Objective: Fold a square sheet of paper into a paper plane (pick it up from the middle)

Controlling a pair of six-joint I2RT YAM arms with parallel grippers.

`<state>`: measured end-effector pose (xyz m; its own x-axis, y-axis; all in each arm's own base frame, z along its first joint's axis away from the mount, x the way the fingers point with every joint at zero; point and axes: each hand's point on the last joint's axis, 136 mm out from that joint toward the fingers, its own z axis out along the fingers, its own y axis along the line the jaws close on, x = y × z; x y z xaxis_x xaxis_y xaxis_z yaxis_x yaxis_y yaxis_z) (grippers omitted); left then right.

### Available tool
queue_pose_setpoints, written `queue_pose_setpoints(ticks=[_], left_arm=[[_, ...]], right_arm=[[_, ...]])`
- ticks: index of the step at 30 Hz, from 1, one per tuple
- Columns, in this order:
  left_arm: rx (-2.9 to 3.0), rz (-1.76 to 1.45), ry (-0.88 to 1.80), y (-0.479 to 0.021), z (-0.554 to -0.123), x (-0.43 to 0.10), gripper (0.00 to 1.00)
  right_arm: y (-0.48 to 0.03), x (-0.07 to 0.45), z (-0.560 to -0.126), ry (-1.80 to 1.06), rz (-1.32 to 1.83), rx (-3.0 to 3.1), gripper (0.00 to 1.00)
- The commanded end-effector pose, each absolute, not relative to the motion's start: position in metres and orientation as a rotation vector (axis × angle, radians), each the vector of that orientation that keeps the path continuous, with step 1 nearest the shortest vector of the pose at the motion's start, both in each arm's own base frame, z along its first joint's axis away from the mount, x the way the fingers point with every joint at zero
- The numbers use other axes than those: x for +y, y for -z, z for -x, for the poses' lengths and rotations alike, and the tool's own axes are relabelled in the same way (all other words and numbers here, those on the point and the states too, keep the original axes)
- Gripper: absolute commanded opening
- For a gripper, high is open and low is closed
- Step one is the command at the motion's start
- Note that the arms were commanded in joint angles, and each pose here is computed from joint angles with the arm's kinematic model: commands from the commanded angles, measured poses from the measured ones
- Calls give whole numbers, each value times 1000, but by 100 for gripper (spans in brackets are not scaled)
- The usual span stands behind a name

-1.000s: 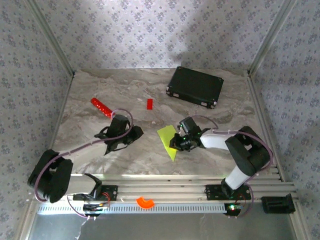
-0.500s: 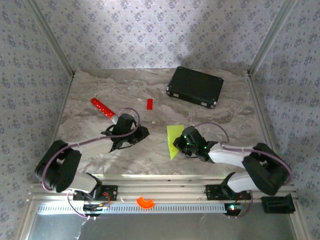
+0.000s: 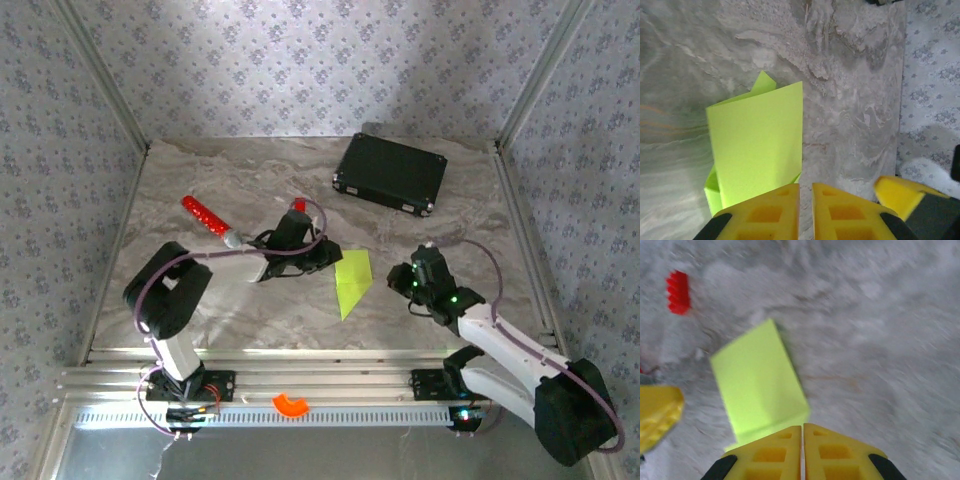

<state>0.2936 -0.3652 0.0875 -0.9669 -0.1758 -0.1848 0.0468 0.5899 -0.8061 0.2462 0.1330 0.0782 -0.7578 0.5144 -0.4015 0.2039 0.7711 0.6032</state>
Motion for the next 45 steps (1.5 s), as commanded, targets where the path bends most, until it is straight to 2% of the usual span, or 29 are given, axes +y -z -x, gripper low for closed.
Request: queue_pose_setpoints(ticks=[1, 7, 11, 14, 19, 22, 32, 45], left_arm=[[2635, 110, 1324, -70, -294, -374, 13], [2735, 188, 1216, -36, -296, -368, 9], [2789, 188, 1178, -19, -285, -360, 6], [2819, 136, 1158, -13, -274, -353, 4], [2895, -61, 1131, -11, -253, -345, 4], [2905, -145, 1153, -15, -247, -346, 3], [2879, -145, 1180, -24, -256, -354, 3], [2870, -112, 1195, -23, -254, -351, 3]], right_arm=[[-87, 147, -236, -841, -388, 2443, 11], [-82, 154, -232, -935, -364, 2474, 12], [-77, 153, -230, -957, -396, 2523, 24], [-76, 158, -229, -1016, -388, 2561, 36], [-68, 171, -228, -1122, -357, 2659, 44], [-64, 179, -229, -1177, -350, 2704, 45], [-51, 191, -229, -1182, -344, 2779, 46], [-39, 207, -227, -1173, -319, 2865, 43]])
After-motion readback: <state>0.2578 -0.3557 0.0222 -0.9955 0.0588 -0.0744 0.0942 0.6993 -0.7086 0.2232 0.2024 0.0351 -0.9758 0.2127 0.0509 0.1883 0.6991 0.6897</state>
